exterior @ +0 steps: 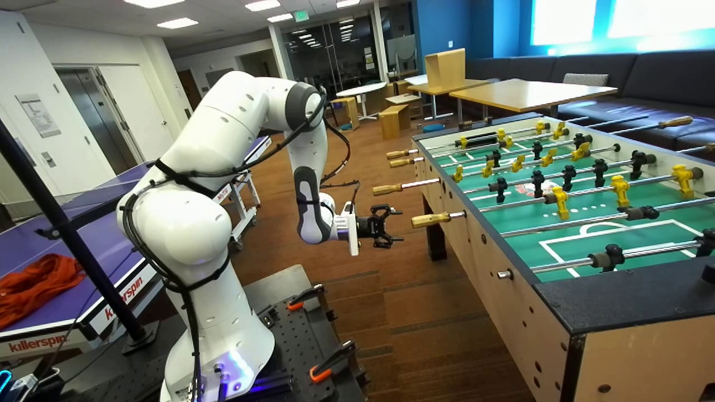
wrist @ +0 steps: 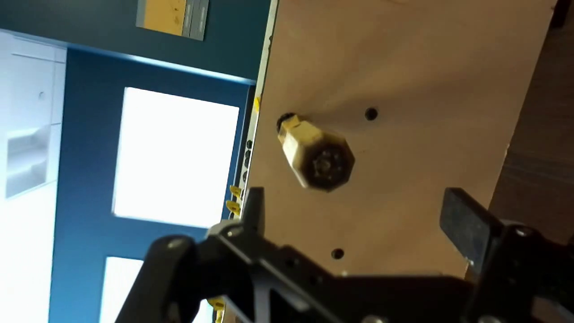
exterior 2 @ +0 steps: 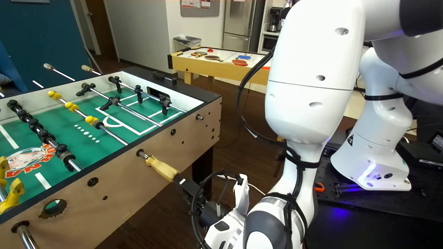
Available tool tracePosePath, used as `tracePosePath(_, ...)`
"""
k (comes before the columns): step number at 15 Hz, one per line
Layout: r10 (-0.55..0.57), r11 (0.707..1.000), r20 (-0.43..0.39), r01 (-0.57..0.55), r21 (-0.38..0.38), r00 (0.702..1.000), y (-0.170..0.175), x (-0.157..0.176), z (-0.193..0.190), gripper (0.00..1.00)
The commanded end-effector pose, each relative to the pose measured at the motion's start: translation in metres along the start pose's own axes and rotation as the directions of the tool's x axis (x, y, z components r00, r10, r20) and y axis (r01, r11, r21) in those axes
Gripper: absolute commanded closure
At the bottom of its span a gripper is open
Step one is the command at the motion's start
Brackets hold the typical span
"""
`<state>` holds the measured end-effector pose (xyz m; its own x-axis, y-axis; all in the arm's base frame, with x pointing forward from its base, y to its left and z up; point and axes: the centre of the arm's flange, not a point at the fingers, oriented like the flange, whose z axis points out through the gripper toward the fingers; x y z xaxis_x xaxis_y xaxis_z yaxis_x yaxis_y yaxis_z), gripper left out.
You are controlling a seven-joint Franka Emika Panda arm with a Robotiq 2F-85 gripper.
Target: Rotate the lest yellow rod
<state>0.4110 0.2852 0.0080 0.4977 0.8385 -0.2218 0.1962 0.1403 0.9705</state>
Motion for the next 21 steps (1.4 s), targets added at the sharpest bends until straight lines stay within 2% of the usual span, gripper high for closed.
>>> tracePosePath(1,0.035,0.998,-0.054,-0.038,-0.041,0.998,-0.013,-0.019,0.009,0.0)
tracePosePath(7,0.104,0.989,-0.032,-0.107,-0.106,0.994,-0.013,-0.032,0.018,0.0)
tracePosePath(14,0.109,0.99,-0.018,-0.11,-0.089,0.994,-0.001,-0.028,0.036,0.0)
tracePosePath(21,0.121,0.987,-0.039,-0.124,-0.099,0.992,0.008,-0.016,0.053,0.0)
